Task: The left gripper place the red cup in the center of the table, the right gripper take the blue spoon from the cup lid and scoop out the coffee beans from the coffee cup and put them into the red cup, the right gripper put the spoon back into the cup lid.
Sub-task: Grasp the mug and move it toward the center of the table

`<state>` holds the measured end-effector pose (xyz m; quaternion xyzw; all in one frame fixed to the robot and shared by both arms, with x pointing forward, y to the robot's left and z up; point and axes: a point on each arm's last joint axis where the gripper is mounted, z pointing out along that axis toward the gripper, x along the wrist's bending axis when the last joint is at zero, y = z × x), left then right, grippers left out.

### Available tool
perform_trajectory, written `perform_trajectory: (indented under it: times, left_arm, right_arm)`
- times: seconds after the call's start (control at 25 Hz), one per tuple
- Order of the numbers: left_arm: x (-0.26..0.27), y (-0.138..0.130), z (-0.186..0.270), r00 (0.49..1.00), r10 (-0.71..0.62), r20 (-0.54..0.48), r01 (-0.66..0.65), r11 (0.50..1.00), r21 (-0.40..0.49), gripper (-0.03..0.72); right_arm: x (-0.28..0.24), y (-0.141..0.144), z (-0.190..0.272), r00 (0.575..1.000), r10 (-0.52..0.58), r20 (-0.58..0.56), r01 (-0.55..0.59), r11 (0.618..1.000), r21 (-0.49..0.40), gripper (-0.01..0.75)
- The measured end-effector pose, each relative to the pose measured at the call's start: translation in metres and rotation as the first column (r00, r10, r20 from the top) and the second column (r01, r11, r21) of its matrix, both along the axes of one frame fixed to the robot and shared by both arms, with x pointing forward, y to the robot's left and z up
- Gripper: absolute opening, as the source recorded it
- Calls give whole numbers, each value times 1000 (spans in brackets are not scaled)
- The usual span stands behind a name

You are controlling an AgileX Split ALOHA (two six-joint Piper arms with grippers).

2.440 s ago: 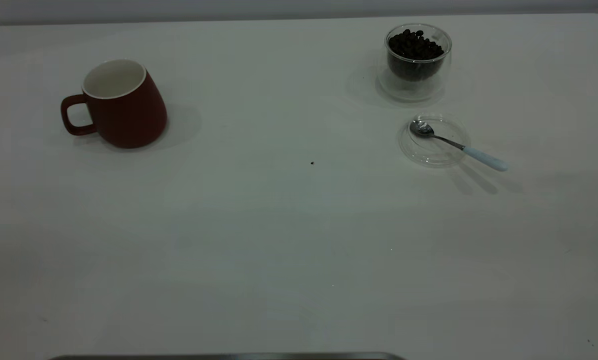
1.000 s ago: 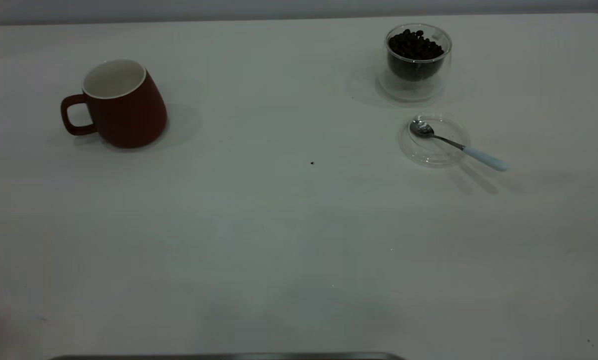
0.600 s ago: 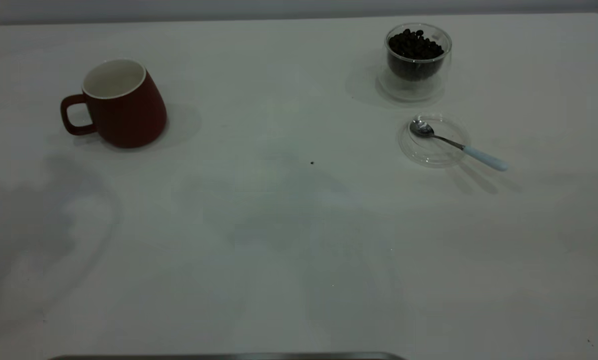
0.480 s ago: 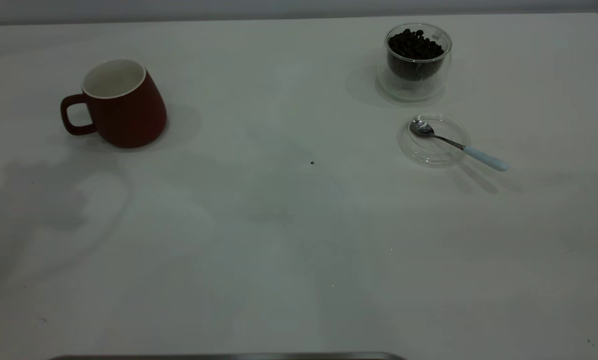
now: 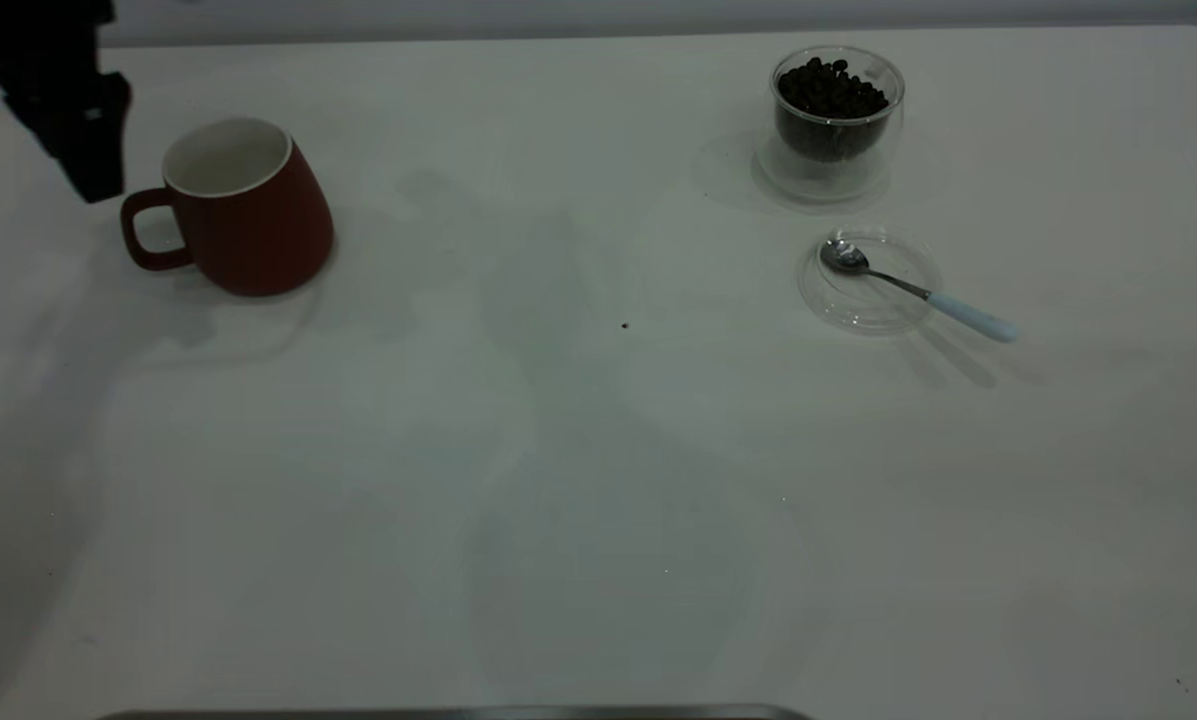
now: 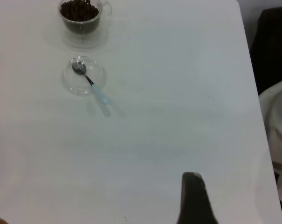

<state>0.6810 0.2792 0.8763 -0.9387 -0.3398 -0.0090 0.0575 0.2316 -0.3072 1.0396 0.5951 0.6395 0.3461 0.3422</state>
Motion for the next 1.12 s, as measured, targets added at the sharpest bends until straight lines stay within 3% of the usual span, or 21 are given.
perform_trajectory:
  times: [0.36, 1.12]
  left_arm:
    - [7, -7, 2, 983, -180, 31, 180, 984, -3, 587]
    - [13, -12, -39, 959, -282, 35, 283, 959, -5, 587]
  right_arm:
    - [0, 0, 0, 1000, 0, 0, 0, 1000, 0, 523]
    - [0, 0, 0, 1000, 0, 0, 0, 1000, 0, 523]
